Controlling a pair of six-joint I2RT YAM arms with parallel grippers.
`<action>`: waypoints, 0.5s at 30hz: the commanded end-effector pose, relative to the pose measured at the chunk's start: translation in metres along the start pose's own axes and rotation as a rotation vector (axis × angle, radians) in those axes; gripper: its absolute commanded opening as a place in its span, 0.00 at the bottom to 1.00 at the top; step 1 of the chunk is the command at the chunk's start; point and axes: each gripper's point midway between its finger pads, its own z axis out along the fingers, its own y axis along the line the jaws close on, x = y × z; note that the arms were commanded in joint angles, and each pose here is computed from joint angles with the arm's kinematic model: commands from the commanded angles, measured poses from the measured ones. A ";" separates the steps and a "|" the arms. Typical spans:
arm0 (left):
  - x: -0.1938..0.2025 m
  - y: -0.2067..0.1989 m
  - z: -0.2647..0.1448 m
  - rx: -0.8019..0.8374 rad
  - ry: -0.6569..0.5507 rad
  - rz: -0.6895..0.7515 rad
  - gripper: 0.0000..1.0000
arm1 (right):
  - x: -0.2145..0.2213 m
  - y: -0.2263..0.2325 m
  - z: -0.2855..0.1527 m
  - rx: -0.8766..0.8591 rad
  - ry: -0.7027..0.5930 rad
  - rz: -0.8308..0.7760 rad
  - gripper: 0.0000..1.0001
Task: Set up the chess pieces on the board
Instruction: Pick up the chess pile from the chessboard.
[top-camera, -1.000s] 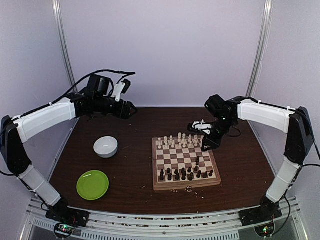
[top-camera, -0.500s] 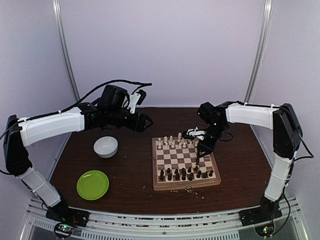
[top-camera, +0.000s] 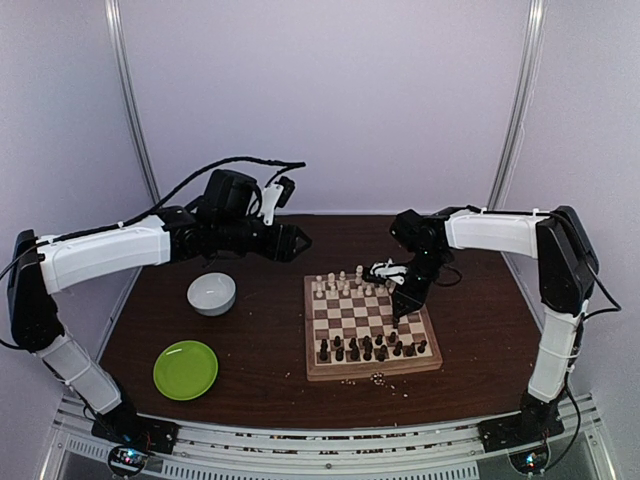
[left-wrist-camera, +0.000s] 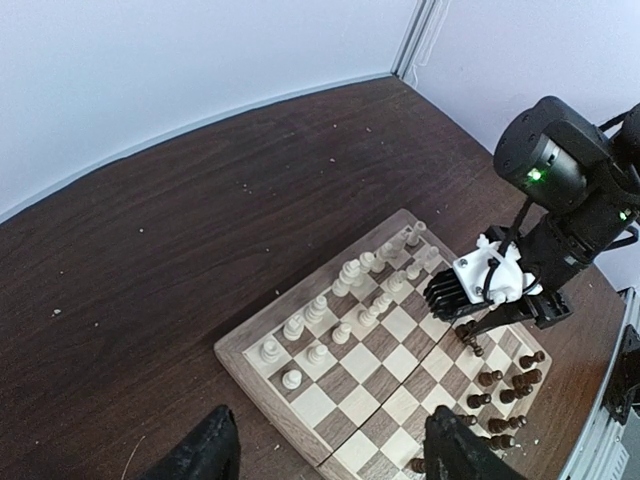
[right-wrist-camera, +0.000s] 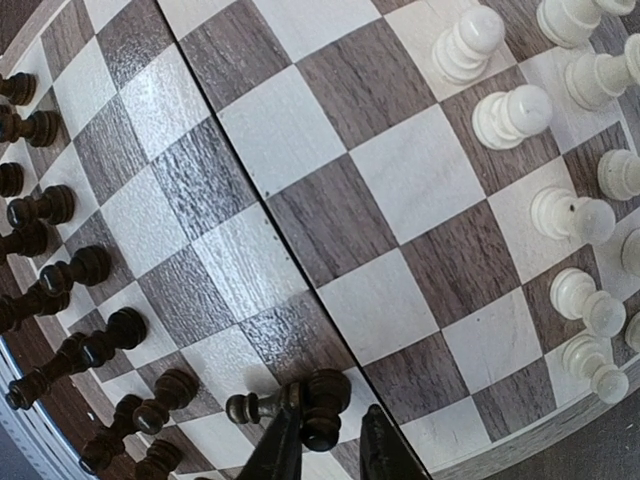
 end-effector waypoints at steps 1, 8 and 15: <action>-0.006 -0.003 0.006 0.009 -0.035 -0.005 0.64 | -0.010 0.001 -0.004 -0.004 -0.025 0.000 0.18; -0.004 -0.008 0.019 -0.029 -0.040 0.001 0.65 | -0.016 0.001 -0.014 0.000 -0.063 0.031 0.09; -0.004 -0.033 0.043 -0.019 -0.142 -0.093 0.65 | -0.038 -0.009 -0.060 0.018 -0.247 0.174 0.09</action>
